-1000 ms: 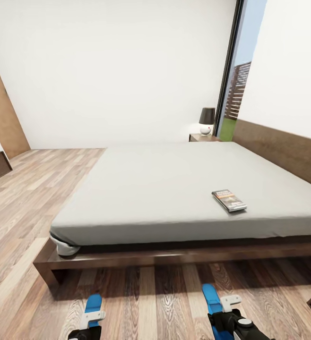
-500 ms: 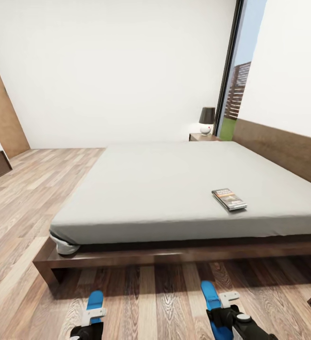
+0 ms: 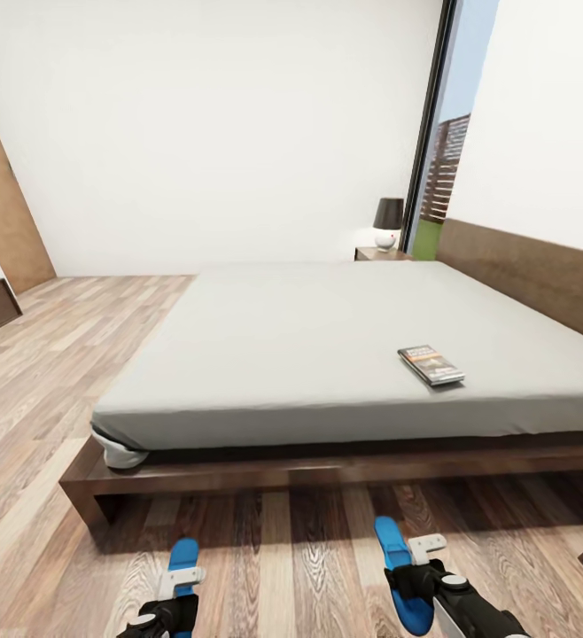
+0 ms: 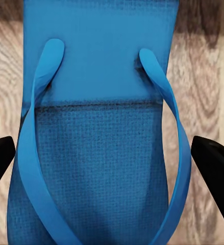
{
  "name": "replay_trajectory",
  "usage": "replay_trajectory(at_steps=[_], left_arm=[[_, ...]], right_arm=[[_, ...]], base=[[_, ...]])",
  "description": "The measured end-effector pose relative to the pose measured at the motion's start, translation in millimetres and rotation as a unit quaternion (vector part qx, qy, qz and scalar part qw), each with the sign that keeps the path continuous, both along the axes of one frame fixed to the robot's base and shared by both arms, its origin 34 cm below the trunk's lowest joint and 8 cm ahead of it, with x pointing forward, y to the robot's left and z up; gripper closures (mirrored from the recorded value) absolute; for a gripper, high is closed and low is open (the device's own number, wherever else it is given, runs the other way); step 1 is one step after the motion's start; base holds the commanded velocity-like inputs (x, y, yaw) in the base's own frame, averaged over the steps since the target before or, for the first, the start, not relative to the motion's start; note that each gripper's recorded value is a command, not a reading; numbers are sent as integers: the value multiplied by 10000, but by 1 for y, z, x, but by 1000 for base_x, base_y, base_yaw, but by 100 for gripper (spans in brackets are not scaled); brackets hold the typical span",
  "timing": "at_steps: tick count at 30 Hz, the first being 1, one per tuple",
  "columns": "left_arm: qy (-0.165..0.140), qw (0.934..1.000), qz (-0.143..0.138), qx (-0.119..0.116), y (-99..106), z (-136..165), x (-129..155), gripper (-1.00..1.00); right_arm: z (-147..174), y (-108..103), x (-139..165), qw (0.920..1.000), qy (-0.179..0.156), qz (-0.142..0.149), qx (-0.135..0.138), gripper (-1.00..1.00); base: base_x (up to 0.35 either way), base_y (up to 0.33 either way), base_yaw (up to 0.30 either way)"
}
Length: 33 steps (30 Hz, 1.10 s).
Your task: In the bedroom, move the book from the bed onto either nightstand, and place the two sandals side by side next to the bed.
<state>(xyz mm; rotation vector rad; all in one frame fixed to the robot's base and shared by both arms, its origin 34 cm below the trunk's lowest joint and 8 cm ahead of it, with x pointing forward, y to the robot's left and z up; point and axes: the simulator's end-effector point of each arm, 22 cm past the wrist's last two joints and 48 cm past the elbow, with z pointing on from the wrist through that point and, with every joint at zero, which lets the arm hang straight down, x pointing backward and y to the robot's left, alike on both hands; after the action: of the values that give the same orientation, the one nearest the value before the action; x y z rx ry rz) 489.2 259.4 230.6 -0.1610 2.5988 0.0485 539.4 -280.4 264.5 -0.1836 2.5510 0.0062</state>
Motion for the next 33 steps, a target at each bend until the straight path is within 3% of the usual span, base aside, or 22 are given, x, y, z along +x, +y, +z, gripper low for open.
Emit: replay_trajectory(at_steps=[10, 33], left_arm=[[-57, 10000, 1, 22, 2, -20, -4, 100], [380, 9993, 8, 43, 5, -59, -33, 100]], right_arm=[[-22, -2, -6, 10000, 8, -19, -20, 100], [-65, 1, -32, 9990, 456, 7, -17, 100]], base=[[0, 0, 0], [0, 0, 0]])
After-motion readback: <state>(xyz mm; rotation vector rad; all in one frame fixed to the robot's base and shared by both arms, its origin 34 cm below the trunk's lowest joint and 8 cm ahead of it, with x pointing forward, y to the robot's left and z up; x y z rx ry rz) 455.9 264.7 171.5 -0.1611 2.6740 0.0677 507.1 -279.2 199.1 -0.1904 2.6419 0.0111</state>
